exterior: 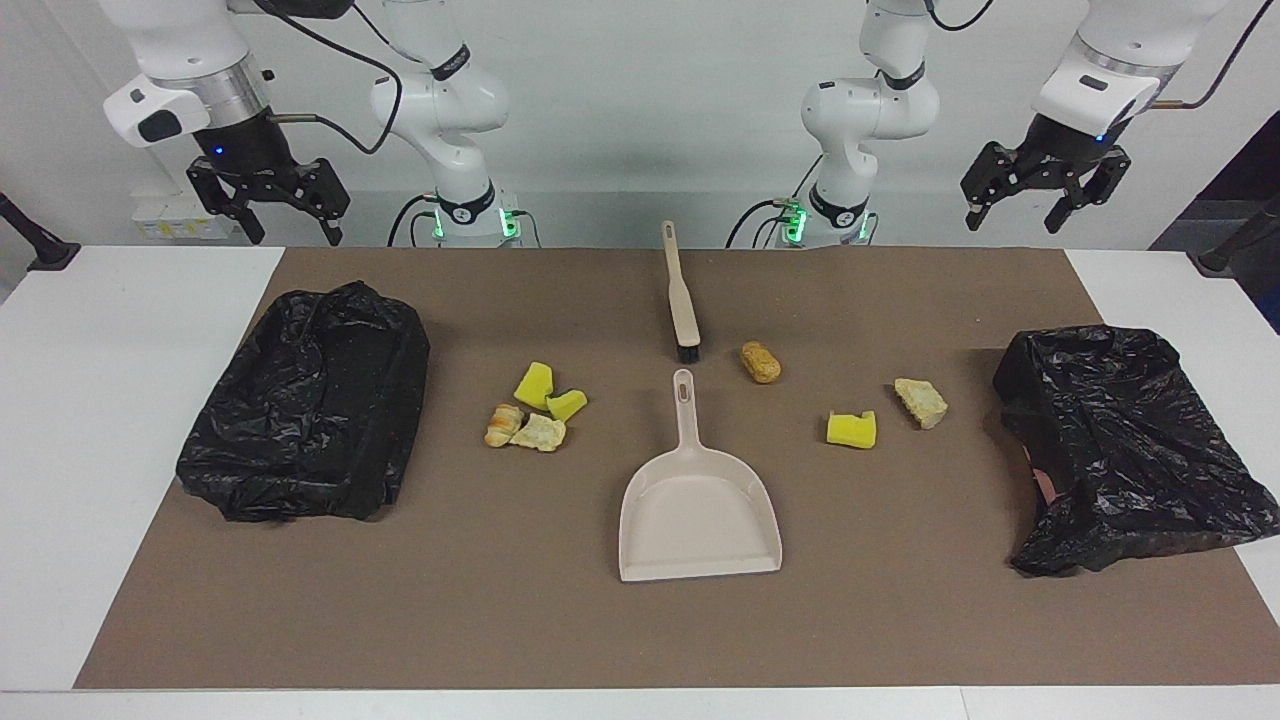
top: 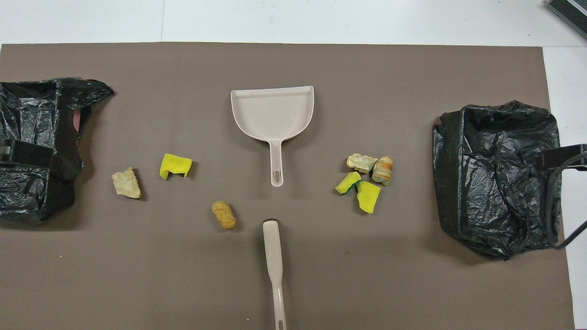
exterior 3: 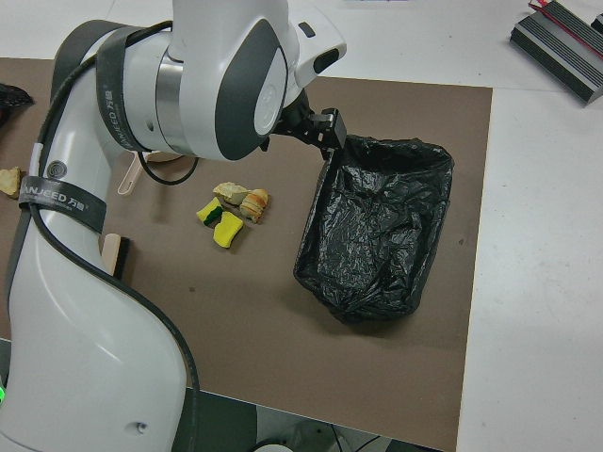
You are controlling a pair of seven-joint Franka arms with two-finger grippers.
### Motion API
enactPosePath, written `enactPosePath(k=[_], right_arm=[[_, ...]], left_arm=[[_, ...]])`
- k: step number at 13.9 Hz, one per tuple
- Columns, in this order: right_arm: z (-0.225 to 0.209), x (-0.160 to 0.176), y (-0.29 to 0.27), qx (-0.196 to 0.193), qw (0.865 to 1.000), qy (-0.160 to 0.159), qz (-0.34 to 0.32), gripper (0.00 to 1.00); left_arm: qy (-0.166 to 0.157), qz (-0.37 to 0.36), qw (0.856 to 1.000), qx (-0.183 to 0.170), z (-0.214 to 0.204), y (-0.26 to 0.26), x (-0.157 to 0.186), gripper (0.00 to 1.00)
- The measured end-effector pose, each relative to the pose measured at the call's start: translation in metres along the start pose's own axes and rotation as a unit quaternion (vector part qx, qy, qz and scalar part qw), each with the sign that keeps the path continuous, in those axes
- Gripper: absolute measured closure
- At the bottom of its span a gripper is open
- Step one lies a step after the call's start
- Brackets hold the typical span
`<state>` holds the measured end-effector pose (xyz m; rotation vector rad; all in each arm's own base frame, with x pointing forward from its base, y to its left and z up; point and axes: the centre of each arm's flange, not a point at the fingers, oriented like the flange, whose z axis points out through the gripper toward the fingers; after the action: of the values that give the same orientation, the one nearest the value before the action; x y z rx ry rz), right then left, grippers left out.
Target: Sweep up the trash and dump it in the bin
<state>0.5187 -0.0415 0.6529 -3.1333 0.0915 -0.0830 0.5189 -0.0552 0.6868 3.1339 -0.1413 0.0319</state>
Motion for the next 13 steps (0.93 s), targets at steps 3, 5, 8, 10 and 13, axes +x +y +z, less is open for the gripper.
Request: enactPosePath(k=[3, 5, 8, 10, 13], right_arm=[[0.000, 0.000, 0.000, 0.000, 1.000, 0.000, 0.000, 0.00], [0.000, 0.000, 0.000, 0.000, 1.000, 0.000, 0.000, 0.00], [0.000, 0.000, 0.000, 0.000, 1.000, 0.000, 0.000, 0.00], [0.000, 0.000, 0.000, 0.000, 1.000, -0.001, 0.000, 0.00], [0.000, 0.000, 0.000, 0.000, 1.000, -0.001, 0.000, 0.00]], left_arm=[[-0.006, 0.006, 1.000, 0.001, 0.005, 0.010, -0.005, 0.00], [-0.008, 0.016, 1.000, 0.002, 0.006, 0.023, -0.009, 0.00], [-0.011, 0.033, 0.999, -0.002, 0.008, 0.044, -0.017, 0.00], [-0.016, 0.046, 0.999, -0.005, 0.018, 0.064, -0.026, 0.00], [-0.018, 0.051, 0.999, -0.001, 0.054, 0.121, -0.050, 0.00]])
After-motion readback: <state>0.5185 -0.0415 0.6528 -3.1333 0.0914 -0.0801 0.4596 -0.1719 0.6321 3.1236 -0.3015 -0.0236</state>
